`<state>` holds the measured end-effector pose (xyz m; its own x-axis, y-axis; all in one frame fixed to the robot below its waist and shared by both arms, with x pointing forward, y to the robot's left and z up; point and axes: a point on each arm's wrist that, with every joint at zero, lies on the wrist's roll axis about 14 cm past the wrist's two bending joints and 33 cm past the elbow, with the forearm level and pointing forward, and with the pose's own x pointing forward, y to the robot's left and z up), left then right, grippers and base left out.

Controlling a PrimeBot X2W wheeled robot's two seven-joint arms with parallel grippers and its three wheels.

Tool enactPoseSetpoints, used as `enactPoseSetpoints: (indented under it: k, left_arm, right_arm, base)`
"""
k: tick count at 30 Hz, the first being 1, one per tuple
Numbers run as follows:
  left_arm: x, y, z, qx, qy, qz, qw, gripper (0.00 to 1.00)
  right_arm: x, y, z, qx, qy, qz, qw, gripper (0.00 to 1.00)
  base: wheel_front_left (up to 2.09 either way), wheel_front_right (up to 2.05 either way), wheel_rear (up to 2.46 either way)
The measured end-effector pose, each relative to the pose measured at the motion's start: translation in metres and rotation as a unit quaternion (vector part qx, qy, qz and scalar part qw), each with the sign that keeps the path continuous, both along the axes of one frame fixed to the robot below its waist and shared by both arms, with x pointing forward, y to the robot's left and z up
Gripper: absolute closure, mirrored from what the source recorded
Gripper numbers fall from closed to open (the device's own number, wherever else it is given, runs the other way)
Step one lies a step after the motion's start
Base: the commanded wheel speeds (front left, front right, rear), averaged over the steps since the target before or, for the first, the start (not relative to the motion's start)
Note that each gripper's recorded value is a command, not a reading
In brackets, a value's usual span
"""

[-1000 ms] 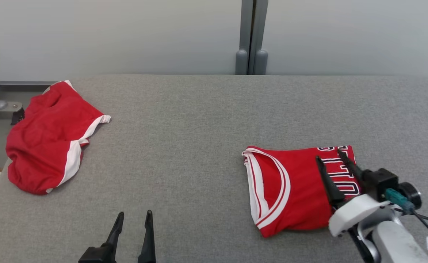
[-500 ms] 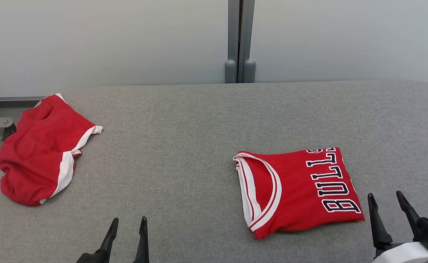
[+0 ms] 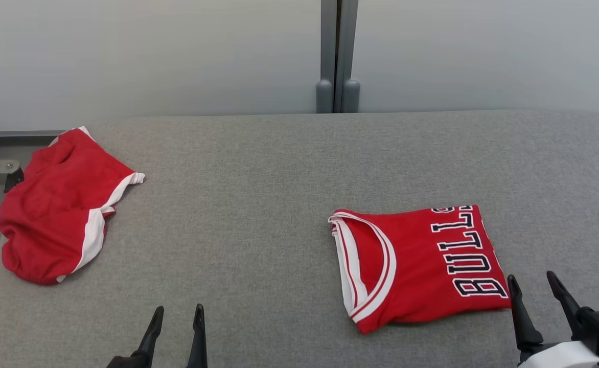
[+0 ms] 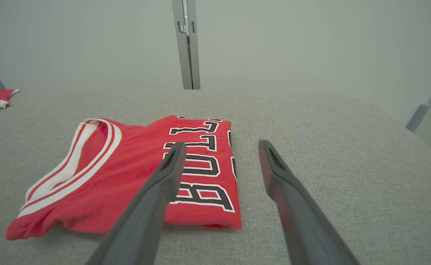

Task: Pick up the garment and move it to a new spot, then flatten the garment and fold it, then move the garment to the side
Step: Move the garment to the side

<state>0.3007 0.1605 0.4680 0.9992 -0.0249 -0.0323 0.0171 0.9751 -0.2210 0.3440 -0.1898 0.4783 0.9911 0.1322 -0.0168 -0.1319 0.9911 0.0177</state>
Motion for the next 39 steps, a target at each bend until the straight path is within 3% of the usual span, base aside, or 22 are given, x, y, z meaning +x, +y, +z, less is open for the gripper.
enactPoseSetpoints:
  k: [6,9,13,18,22,27,28,29,31,36,39]
  left_arm:
    - [0.0,0.002,0.001,0.0,0.0,0.004,1.0,0.0]
    - [0.002,0.001,-0.003,-0.001,0.006,0.001,1.0,0.0]
    - [0.011,-0.002,-0.005,-0.001,0.01,-0.009,1.0,0.0]
    - [0.029,-0.011,-0.01,-0.001,0.018,-0.03,0.999,0.0]
    - [0.035,-0.007,-0.017,-0.005,0.031,-0.025,0.999,0.0]
    - [0.036,0.0,-0.025,-0.004,0.044,-0.014,0.999,0.0]
    - [0.036,0.001,-0.026,-0.004,0.046,-0.014,0.999,0.0]
    - [0.037,0.002,-0.027,-0.003,0.047,-0.012,0.999,0.0]
    - [0.04,0.003,-0.028,-0.003,0.048,-0.01,0.999,0.0]
    - [0.056,0.001,-0.023,0.002,0.037,-0.02,0.999,0.0]
    - [0.073,-0.005,-0.017,0.011,0.022,-0.035,0.999,0.0]
  right_arm:
    - [0.005,0.004,-0.017,0.014,0.029,0.007,0.999,0.0]
    - [0.037,-0.004,-0.003,0.021,0.035,0.002,0.999,0.0]
    - [0.072,-0.003,-0.004,0.036,0.119,0.009,0.992,0.0]
    - [0.09,-0.006,-0.044,-0.006,0.271,0.015,0.962,0.0]
    - [0.092,-0.01,-0.071,-0.038,0.336,0.013,0.941,0.0]
    - [0.088,0.012,-0.103,-0.015,0.406,0.028,0.913,0.0]
    - [0.091,0.015,-0.103,-0.009,0.409,0.032,0.912,0.31]
    - [0.095,0.017,-0.102,-0.001,0.406,0.032,0.913,1.0]
    - [0.103,0.022,-0.1,0.014,0.395,0.035,0.918,1.0]
    - [0.137,0.015,-0.067,0.019,0.314,0.024,0.949,1.0]
    - [0.163,-0.012,-0.039,0.022,0.254,-0.013,0.967,1.0]
  base:
    - [0.0,0.0,0.0]
    - [0.0,0.0,0.0]
    - [0.0,0.0,0.0]
    - [0.0,0.0,0.0]
    - [0.0,0.0,0.0]
    - [0.0,0.0,0.0]
    - [0.0,0.0,0.0]
    - [0.0,0.0,0.0]
    - [0.0,0.0,0.0]
    - [0.0,0.0,0.0]
    - [0.0,0.0,0.0]
